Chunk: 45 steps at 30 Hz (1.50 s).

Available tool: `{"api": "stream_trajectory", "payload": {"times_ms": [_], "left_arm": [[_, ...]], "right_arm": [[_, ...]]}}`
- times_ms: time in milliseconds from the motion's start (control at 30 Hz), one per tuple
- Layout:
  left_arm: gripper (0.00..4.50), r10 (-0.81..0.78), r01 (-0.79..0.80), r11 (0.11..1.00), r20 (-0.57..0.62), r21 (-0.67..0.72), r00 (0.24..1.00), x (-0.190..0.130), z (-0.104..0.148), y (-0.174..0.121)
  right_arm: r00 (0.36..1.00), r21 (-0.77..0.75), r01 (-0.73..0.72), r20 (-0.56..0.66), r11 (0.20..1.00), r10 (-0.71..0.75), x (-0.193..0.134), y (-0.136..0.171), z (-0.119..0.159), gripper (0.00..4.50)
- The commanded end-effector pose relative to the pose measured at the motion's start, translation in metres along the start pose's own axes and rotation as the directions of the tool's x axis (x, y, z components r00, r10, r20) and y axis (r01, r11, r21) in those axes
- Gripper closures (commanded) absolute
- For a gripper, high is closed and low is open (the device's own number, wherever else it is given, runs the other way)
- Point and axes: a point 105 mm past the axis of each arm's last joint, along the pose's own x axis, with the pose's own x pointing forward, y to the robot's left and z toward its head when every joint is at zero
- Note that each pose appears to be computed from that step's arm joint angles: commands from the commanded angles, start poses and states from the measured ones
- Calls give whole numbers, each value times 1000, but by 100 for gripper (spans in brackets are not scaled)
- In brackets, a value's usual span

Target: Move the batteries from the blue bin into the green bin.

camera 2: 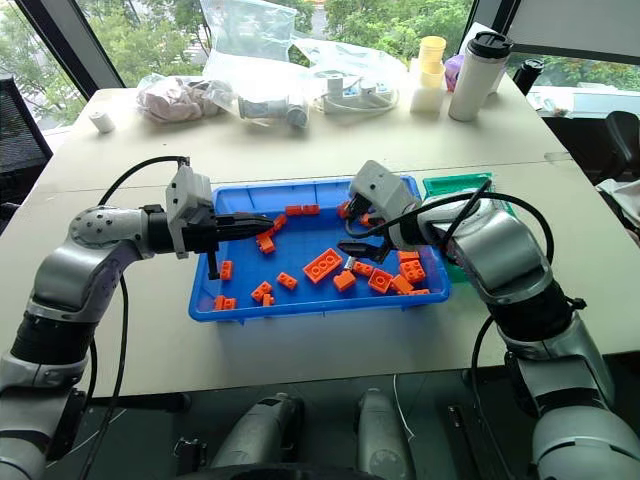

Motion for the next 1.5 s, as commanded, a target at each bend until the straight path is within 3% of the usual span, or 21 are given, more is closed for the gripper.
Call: {"api": "stream_trajectory", "payload": {"times_ms": [33, 400, 800, 900, 1133, 1333, 1400, 1500], "left_arm": [[450, 38, -38, 998, 12, 40, 999, -9, 11, 1], [450, 56, -57, 998, 6, 35, 998, -11, 13, -2], [450, 61, -62, 998, 13, 29, 998, -8, 10, 1], [450, 60, -60, 998, 13, 29, 998, -7, 9, 1], [450, 60, -60, 998, 14, 30, 998, -8, 7, 1], [450, 59, -60, 998, 12, 32, 998, -9, 6, 0], [450, 57, -57, 998, 12, 31, 998, -9, 6, 0], [450, 51, -52, 998, 13, 26, 999, -8, 4, 0]], "right_arm": [[997, 47, 58, -49, 997, -55, 11, -1, -14, 6], [991, 255, 125, -80, 959, -108, 34, 5, -21, 6], [988, 237, 98, -140, 967, -66, 33, 24, -29, 6], [988, 239, 103, -138, 966, -71, 36, 25, -29, 91], [985, 225, 132, -136, 965, -103, 43, 19, -27, 448], [983, 208, 180, -75, 961, -168, 22, -2, -8, 448], [959, 221, 278, -7, 935, -284, -13, -35, 9, 448], [870, 251, 471, 24, 846, -492, -77, -88, 15, 448]]}}
